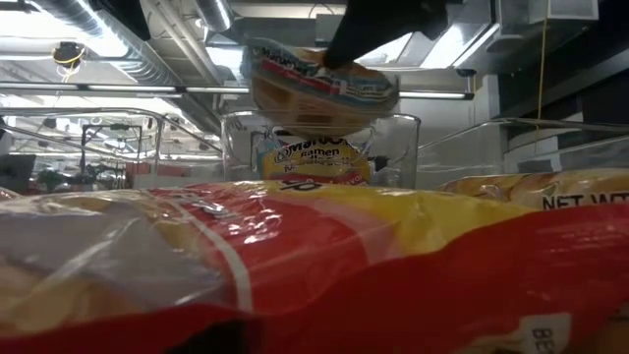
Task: Sort Maruchan noodles
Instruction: Put the blue noodle pack into the middle transparent bin
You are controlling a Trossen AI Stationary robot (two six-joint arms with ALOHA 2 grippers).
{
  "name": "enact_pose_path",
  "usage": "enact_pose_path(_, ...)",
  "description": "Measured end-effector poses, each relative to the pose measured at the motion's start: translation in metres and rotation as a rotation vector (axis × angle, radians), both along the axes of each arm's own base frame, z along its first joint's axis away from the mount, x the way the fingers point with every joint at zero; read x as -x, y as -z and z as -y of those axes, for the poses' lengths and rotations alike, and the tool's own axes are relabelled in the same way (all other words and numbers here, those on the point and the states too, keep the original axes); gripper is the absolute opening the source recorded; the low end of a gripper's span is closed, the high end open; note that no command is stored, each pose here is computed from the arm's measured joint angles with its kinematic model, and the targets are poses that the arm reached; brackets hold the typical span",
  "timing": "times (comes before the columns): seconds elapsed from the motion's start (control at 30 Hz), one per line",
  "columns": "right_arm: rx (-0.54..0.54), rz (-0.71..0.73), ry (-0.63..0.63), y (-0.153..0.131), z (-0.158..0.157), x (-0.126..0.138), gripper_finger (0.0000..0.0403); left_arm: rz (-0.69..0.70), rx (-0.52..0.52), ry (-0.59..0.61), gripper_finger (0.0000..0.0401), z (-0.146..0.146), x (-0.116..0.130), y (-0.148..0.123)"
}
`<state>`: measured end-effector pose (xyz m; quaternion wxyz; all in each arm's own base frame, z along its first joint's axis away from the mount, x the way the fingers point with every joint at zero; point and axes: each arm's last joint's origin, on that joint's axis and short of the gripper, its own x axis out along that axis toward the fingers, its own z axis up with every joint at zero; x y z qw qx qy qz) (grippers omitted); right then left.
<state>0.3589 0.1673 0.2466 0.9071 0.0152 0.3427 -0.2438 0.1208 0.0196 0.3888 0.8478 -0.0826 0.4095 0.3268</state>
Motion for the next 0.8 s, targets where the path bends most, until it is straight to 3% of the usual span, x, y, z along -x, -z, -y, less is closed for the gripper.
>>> enact_pose_path(0.13,0.033,-0.031,0.037,0.002,0.004,0.004,0.0,0.002,0.001,-0.003,0.0,0.0,0.0,0.0)
enact_pose_path(0.47,-0.06,-0.072,0.003,0.011,0.002,0.0,0.0,0.023,0.002,-0.005,0.0,0.0,-0.002,-0.001)
enact_pose_path(0.8,-0.065,-0.141,-0.01,0.044,-0.004,-0.012,0.0,0.025,0.021,0.006,0.0,0.0,-0.002,-0.001)
